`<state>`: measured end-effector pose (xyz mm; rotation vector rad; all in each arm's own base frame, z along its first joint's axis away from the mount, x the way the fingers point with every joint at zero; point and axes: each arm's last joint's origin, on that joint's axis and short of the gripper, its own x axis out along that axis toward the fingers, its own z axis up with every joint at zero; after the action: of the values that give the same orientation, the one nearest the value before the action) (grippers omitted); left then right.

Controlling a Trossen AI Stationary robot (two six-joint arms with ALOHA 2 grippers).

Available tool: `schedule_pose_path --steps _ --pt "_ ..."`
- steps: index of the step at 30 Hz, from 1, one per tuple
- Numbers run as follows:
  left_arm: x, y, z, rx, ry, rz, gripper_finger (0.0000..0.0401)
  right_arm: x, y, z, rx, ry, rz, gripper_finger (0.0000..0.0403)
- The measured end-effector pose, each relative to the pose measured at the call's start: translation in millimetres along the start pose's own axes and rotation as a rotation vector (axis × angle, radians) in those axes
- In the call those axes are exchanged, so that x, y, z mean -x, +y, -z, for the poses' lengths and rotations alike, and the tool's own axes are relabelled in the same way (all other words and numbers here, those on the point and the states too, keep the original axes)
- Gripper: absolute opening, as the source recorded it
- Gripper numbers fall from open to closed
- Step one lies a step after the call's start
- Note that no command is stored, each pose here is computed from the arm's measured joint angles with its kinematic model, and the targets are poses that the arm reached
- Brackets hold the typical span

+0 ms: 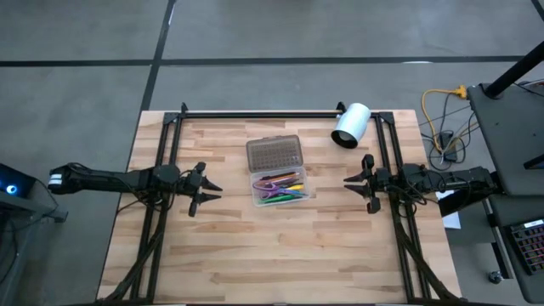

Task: Pick & place school supplies into a supply box
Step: Return to Home Position

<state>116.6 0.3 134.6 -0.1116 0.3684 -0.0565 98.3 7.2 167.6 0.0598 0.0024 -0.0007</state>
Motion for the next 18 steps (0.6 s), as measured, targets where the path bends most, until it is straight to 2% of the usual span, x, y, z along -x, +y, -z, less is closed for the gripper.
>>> schedule_pose_path --steps 18 --pt "0.0 0.0 -0.1 0.0 0.0 0.0 0.0099 0.0 0.0 0.0 0.0 0.0 0.0 0.0073"
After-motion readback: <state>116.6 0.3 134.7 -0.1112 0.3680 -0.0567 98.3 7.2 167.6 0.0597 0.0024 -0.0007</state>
